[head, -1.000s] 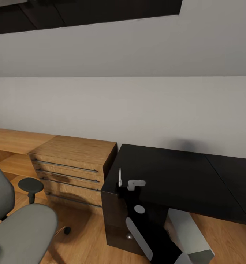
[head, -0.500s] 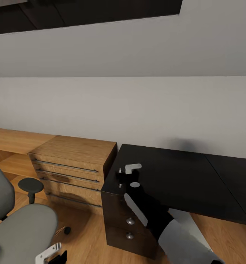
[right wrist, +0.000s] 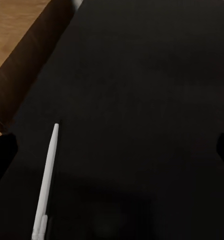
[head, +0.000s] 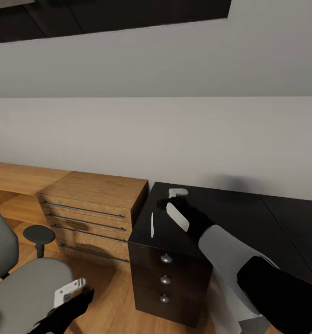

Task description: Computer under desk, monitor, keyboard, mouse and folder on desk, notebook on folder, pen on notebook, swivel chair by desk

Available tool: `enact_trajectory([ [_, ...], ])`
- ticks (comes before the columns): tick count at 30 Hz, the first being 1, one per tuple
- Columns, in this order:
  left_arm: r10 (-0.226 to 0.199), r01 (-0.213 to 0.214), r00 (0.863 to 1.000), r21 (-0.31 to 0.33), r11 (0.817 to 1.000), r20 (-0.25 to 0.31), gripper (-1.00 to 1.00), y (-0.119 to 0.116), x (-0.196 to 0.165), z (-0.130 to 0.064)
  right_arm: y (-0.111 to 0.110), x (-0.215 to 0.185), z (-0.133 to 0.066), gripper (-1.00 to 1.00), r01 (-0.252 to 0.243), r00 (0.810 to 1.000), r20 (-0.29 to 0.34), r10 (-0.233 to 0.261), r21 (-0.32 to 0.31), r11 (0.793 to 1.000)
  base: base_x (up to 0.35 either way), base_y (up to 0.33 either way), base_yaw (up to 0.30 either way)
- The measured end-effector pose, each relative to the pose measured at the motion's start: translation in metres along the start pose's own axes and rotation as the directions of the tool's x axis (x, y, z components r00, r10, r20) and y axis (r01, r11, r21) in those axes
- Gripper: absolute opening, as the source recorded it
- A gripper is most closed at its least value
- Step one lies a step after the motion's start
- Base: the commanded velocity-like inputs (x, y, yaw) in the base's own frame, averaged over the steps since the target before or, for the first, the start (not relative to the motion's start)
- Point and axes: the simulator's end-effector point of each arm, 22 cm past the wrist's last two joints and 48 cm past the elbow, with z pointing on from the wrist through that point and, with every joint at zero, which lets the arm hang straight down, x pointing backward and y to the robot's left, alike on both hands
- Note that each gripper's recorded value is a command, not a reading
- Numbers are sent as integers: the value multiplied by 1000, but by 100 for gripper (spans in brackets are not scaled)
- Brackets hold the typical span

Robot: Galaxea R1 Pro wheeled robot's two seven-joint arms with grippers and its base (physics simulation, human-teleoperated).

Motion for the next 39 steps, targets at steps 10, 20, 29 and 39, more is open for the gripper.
enact_trajectory([
  [10, 3, -3, 999, -4, 1000, -41, 100, 2, -3, 1, -3, 24, 0, 100, 41, 990, -135, -42, -6, 999, 0, 0, 0],
  [20, -10, 10, 999, -17, 1000, -40, 100, 9, -6, 1, 1, 83, 4, 100, 22, 974, -226, -27, -23, 999, 0, 0, 21],
  [29, -11, 10, 999, -19, 1000, -38, 100, 11, -7, 0, 1, 108, 5, 100, 18, 966, -258, -24, -25, 1000, 0, 0, 234],
  [39, -10, 10, 999, -20, 1000, -40, 100, 10, -6, 1, 0, 111, 6, 100, 20, 964, -263, -25, -23, 1000, 0, 0, 272],
])
